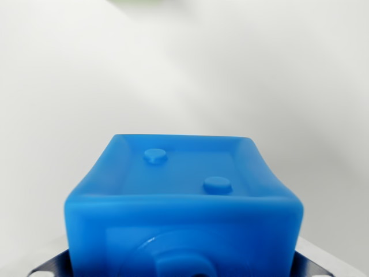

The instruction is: Stack cube

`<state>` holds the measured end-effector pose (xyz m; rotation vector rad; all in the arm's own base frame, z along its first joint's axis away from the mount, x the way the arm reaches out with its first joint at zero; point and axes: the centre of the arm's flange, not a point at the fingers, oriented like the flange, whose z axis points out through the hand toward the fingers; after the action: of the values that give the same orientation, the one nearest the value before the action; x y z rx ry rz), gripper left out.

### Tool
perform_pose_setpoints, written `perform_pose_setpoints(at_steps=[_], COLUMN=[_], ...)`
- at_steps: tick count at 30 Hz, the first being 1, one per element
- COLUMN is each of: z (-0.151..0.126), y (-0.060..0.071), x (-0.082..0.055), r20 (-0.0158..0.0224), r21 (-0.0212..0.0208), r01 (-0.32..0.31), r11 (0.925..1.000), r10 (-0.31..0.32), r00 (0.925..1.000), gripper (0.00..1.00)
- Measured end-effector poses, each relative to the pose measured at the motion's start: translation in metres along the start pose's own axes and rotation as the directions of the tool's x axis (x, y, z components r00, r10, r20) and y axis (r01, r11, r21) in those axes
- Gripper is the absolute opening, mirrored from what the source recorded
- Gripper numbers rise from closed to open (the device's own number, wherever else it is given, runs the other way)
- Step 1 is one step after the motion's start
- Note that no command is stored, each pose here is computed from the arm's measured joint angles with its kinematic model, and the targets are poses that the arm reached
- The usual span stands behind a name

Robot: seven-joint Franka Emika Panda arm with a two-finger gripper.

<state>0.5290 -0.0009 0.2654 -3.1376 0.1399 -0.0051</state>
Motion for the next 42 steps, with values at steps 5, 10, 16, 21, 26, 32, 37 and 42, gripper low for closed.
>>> perform_pose_setpoints(at_steps=[5, 10, 16, 21, 26, 32, 37, 42], z=[-0.001, -0.002, -0.004, -0.005, -0.006, -0.007, -0.009, -0.010], y=[-0.009, -0.017, -0.029, -0.037, -0.046, -0.056, -0.065, -0.074], x=[0.004, 0.008, 0.014, 0.018, 0.022, 0.027, 0.031, 0.035], r20=[0.0004, 0.0003, -0.0005, 0.0004, -0.0001, 0.0004, -0.0008, 0.0000], r21=[-0.0006, -0.0007, -0.0011, -0.0012, -0.0014, -0.0018, -0.0017, -0.0021], r01=[-0.003, -0.006, -0.009, -0.012, -0.015, -0.018, -0.021, -0.023], r11=[1.0000, 1.0000, 1.0000, 0.9999, 0.9999, 0.9998, 0.9998, 0.9997], r10=[0.003, 0.006, 0.009, 0.012, 0.015, 0.018, 0.021, 0.023], r00=[1.0000, 1.0000, 1.0000, 0.9999, 0.9999, 0.9998, 0.9998, 0.9997], gripper=[0.00, 0.00, 0.00, 0.00, 0.00, 0.00, 0.00, 0.00])
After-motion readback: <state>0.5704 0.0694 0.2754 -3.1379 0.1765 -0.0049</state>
